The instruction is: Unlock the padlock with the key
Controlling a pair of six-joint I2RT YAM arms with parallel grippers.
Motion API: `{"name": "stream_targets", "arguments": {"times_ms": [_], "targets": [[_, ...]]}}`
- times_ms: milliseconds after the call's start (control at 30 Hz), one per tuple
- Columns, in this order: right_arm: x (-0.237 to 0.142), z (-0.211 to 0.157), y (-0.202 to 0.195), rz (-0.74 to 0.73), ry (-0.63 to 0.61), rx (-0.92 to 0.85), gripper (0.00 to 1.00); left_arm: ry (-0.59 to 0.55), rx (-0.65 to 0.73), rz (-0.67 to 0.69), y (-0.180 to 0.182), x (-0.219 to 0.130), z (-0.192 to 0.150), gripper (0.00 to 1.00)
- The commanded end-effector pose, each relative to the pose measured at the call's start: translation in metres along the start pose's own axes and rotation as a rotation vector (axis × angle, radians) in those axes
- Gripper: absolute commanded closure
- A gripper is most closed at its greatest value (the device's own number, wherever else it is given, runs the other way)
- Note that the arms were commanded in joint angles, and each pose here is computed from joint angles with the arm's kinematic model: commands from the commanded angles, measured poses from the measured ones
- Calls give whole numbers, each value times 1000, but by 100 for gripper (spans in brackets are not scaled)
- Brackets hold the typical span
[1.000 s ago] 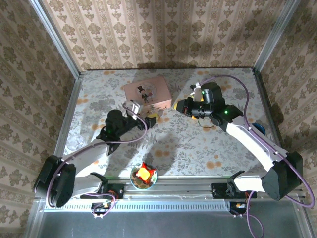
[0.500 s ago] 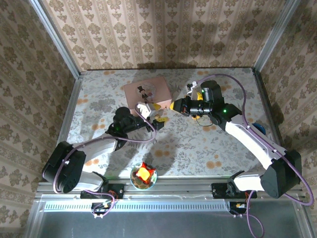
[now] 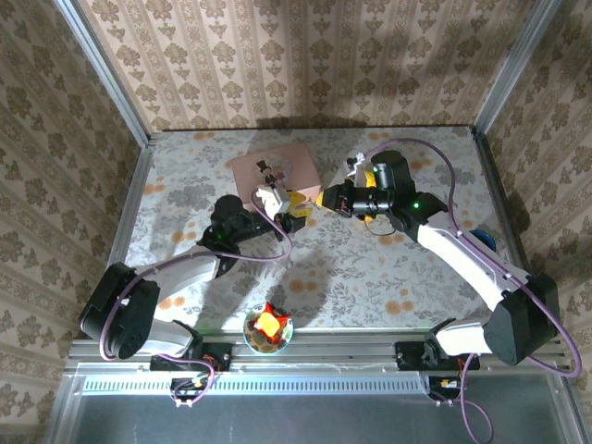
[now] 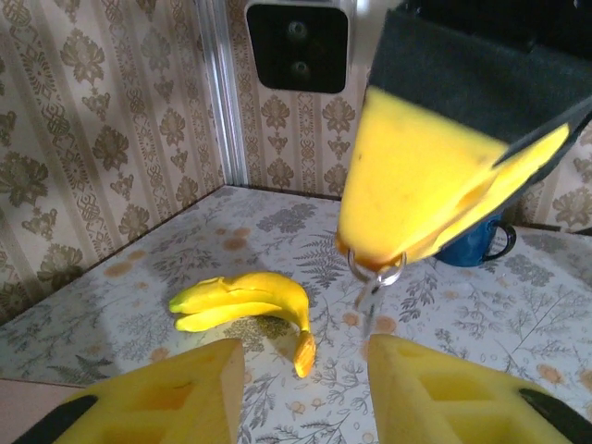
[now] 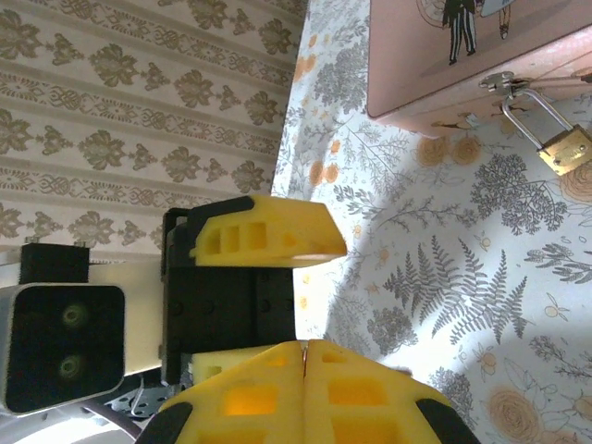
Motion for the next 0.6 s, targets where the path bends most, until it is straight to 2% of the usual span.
{"name": "stream_targets", "arguments": {"times_ms": [0, 100, 267, 433, 567], "targets": [[2, -2, -2, 9, 26, -9, 100, -41, 27, -24, -1, 2, 17, 66], [2, -1, -2, 10, 25, -8, 100, -29, 24, -28, -2, 3, 15, 69], [1, -1, 0, 15, 20, -14, 100, -21, 27, -68, -9, 2, 12, 54], [-1, -1, 2, 16, 16, -23, 100, -24, 37, -101, -15, -1, 10, 45], [0, -2, 0, 15, 17, -15, 100, -31, 42, -128, -19, -1, 7, 41]]}}
Point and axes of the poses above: each hand's point on the last joint's axis, 136 mm out from that joint toward the fingers, its own x axis out along the fingers, its own y axis along the line the jaws close on, z = x × y, the point moved 4 cm from there along -x, back along the fingers, and after that the axes turned 12 degrees about x, right-handed, at the moved point
